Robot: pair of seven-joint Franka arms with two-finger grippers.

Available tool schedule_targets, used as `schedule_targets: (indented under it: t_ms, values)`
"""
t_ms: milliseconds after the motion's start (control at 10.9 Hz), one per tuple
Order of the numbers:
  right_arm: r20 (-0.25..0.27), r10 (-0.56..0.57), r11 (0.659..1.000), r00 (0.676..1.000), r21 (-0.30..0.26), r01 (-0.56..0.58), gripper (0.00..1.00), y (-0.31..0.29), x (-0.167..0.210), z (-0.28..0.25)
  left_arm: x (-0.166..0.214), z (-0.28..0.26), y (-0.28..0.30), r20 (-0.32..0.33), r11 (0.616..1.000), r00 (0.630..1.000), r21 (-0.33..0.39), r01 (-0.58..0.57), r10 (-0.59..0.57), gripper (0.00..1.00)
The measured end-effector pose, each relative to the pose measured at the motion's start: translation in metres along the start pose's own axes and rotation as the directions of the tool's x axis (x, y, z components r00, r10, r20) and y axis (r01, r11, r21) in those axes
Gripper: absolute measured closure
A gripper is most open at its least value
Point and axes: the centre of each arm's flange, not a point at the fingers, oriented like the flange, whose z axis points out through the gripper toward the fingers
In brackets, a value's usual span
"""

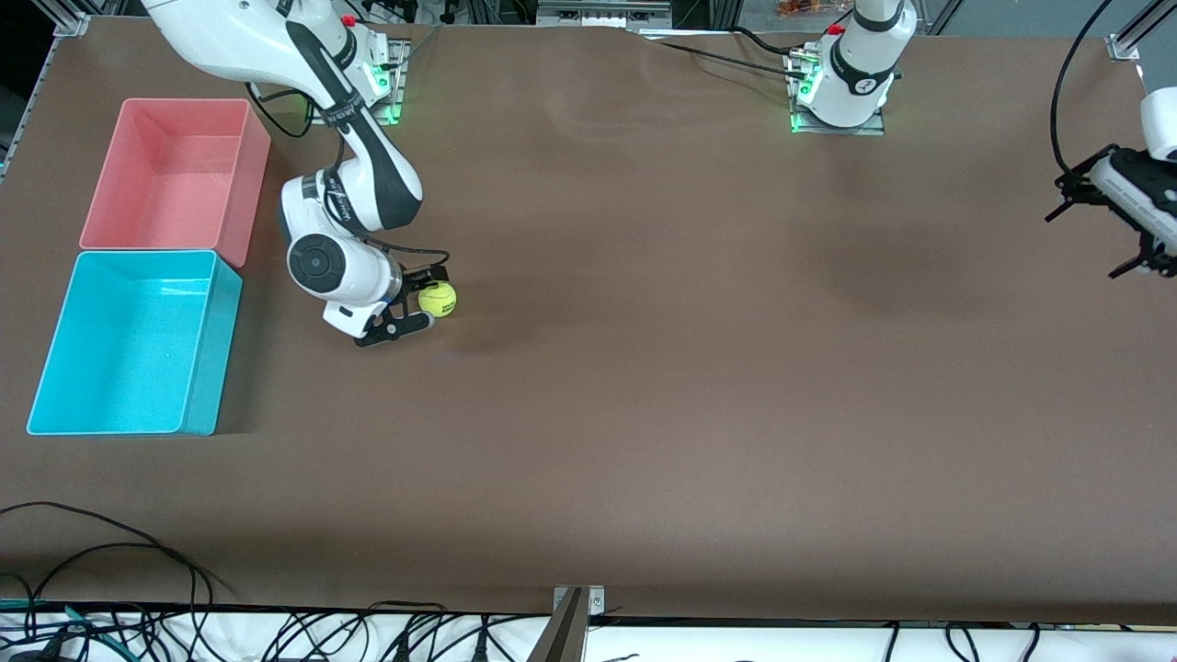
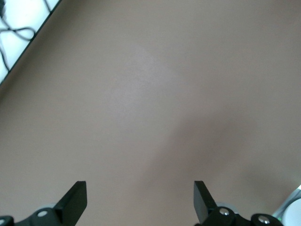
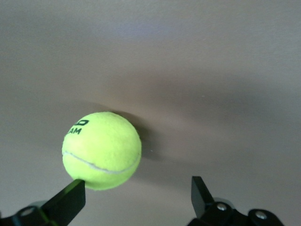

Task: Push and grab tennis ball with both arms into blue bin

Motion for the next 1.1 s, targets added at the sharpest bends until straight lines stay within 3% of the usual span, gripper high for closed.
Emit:
schedule_targets:
  t_ms: [183,275,367,550,642,734,917,1100]
  values:
    - [-0.009,0.001,1.0,1.0,0.002,-0.001,0.0,-0.007,0.002,0.006,0.007,-0.02,0.016,0.013,0.974,0.974,-0.015,0.227,-0.227,0.0]
    - [-0.026,0.001,1.0,1.0,0.002,-0.001,0.0,-0.007,0.004,0.005,0.01,-0.027,0.023,0.026,0.936,0.936,-0.02,0.352,-0.351,0.0]
    - [-0.033,0.0,1.0,0.999,0.002,0.0,0.0,-0.008,0.005,0.005,0.013,-0.033,0.027,0.039,0.885,0.885,-0.022,0.465,-0.464,0.0]
    - [-0.045,0.003,1.0,0.999,0.002,-0.003,0.0,-0.013,0.007,0.001,0.023,-0.042,0.042,0.086,0.746,0.744,-0.018,0.666,-0.662,0.0]
    - [-0.051,0.001,1.0,0.999,0.004,-0.001,0.0,-0.018,0.009,-0.002,0.027,-0.048,0.05,0.111,0.679,0.676,-0.011,0.734,-0.728,0.0]
    - [-0.055,0.011,1.0,0.998,0.007,-0.01,0.0,-0.025,0.009,-0.003,0.03,-0.055,0.058,0.133,0.638,0.633,-0.003,0.77,-0.763,0.0]
    - [-0.063,0.025,1.0,0.998,0.007,-0.025,0.0,-0.039,0.009,0.0,0.032,-0.065,0.064,0.146,0.598,0.59,0.006,0.802,-0.794,0.0]
    - [-0.068,0.024,1.0,0.997,0.009,-0.023,0.0,-0.046,0.015,0.003,0.029,-0.065,0.062,0.148,0.578,0.571,0.009,0.816,-0.808,0.0]
